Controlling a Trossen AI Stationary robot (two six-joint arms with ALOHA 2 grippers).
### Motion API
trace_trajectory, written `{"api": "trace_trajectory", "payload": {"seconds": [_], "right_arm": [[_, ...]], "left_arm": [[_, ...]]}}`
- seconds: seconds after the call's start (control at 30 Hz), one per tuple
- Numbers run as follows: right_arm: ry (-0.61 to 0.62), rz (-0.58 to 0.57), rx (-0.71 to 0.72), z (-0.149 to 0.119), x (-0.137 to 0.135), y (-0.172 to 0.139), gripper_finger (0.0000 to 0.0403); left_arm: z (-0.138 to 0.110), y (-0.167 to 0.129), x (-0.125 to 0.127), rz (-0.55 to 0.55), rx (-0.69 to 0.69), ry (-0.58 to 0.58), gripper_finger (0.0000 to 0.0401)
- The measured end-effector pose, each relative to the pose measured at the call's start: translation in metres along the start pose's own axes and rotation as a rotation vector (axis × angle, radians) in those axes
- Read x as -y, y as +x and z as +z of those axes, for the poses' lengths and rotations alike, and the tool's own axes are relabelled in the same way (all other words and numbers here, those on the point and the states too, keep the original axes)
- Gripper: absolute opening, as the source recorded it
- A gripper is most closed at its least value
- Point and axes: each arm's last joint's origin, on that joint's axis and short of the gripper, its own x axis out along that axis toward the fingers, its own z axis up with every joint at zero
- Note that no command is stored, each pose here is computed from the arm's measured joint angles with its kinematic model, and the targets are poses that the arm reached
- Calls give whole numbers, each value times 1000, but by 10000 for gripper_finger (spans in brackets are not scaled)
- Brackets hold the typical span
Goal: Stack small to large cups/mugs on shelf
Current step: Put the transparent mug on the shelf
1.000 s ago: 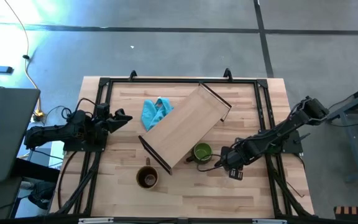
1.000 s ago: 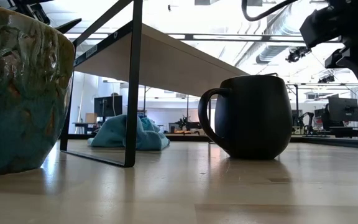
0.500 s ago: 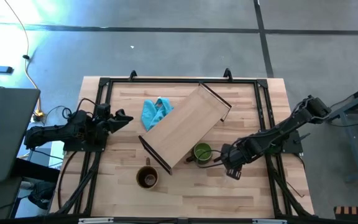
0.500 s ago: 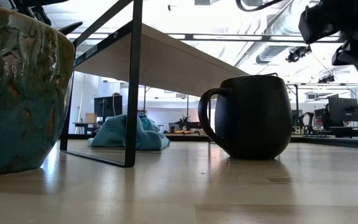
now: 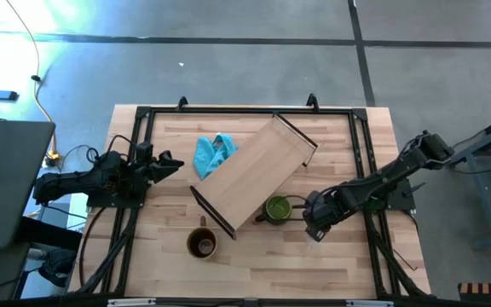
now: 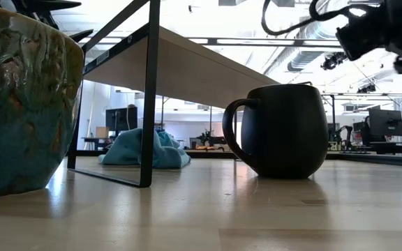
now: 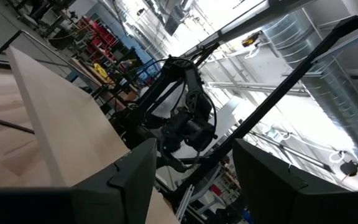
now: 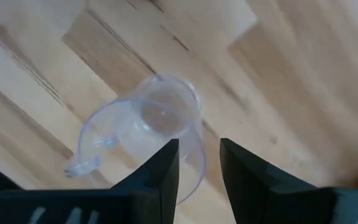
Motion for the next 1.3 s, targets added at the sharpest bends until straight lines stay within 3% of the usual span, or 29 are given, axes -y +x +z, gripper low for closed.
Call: {"api": "trace_trajectory", "payload": {"seconds": [0.23,0.67,0.97,1.3], "right_arm": [[265,-1,-19,-8,-3,1,108],[565,20,-81,-32,-12,2,108],[667,29,-91,-37,-15,3,96],[683,42,-58,-34,-15,3,65]], "left_arm": [[-1,0,-1,12,-12,13,200],[-3,0,-4,37,-34,26,200],[-4,0,-4,46,-37,49,200],[-4,0,-4,48,-34,52,200]]}}
